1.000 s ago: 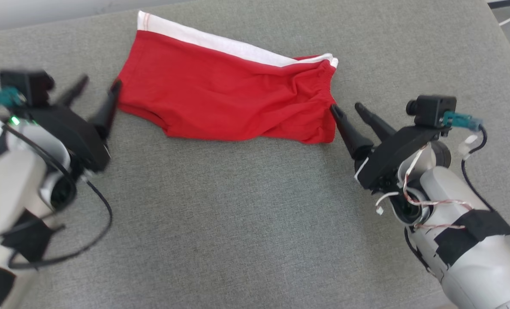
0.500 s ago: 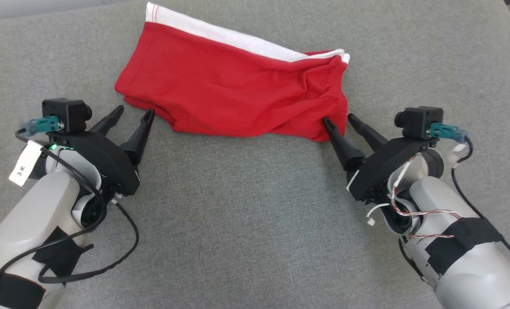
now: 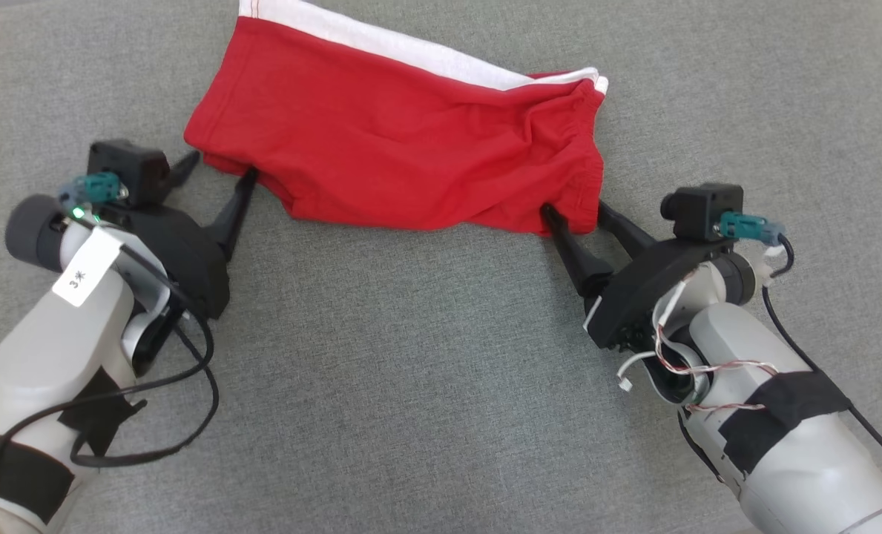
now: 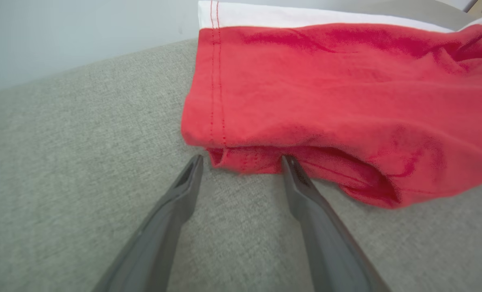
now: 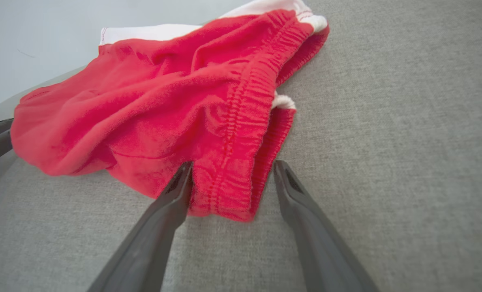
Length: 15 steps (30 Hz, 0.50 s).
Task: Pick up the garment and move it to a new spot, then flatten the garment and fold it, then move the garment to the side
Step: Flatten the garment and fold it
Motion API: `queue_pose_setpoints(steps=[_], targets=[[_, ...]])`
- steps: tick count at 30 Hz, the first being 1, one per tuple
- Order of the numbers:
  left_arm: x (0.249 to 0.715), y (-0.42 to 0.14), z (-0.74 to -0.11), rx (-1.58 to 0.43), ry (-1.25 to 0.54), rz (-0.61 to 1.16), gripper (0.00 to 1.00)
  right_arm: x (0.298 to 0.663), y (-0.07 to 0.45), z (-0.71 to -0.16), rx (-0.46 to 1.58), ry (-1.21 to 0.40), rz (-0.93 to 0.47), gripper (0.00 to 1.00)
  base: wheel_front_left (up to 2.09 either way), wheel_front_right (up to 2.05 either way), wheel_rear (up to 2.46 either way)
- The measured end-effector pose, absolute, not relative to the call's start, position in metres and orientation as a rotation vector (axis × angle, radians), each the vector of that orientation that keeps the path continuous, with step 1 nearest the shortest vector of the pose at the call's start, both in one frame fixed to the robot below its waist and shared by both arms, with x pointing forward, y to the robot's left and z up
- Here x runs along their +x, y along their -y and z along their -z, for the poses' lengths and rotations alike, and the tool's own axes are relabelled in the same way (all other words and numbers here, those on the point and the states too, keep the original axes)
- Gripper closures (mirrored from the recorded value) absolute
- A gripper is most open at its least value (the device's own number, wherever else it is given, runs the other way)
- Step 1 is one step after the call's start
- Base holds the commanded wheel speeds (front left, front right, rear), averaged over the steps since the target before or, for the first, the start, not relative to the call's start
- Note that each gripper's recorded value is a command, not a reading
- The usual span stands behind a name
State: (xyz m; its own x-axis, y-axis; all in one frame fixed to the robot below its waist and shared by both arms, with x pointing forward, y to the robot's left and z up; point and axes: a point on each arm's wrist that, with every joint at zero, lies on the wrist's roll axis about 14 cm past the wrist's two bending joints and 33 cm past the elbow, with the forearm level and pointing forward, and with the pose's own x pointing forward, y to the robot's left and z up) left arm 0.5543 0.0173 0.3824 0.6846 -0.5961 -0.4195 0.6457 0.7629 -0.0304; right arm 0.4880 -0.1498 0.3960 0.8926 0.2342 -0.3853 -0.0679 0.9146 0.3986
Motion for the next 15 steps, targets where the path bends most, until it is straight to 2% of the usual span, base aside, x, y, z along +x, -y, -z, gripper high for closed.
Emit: queue_pose_setpoints(steps=[7, 8, 9, 10, 15], targets=[[0.5576, -0.0149, -0.3802, 0.219, -0.398, 0.705, 0.00, 0.4926, 0.1439, -0.3961, 0.361, -0.443, -0.179, 0.00, 0.00, 0.00, 0.00], [0.5571, -0.0149, -0.3795, 0.224, -0.399, 0.705, 0.35, 0.4921, 0.1425, -0.3950, 0.354, -0.447, -0.184, 0.24, 0.00, 0.00, 0.00], [0.5566, -0.0152, -0.3788, 0.227, -0.400, 0.705, 1.00, 0.4919, 0.1415, -0.3944, 0.348, -0.449, -0.188, 0.84, 0.00, 0.00, 0.00], [0.5554, -0.0144, -0.3780, 0.238, -0.402, 0.711, 1.00, 0.4918, 0.1411, -0.3941, 0.346, -0.451, -0.189, 1.00, 0.00, 0.00, 0.00], [0.5526, -0.0105, -0.3815, 0.248, -0.380, 0.716, 1.00, 0.4907, 0.1396, -0.3926, 0.338, -0.460, -0.191, 1.00, 0.00, 0.00, 0.00]])
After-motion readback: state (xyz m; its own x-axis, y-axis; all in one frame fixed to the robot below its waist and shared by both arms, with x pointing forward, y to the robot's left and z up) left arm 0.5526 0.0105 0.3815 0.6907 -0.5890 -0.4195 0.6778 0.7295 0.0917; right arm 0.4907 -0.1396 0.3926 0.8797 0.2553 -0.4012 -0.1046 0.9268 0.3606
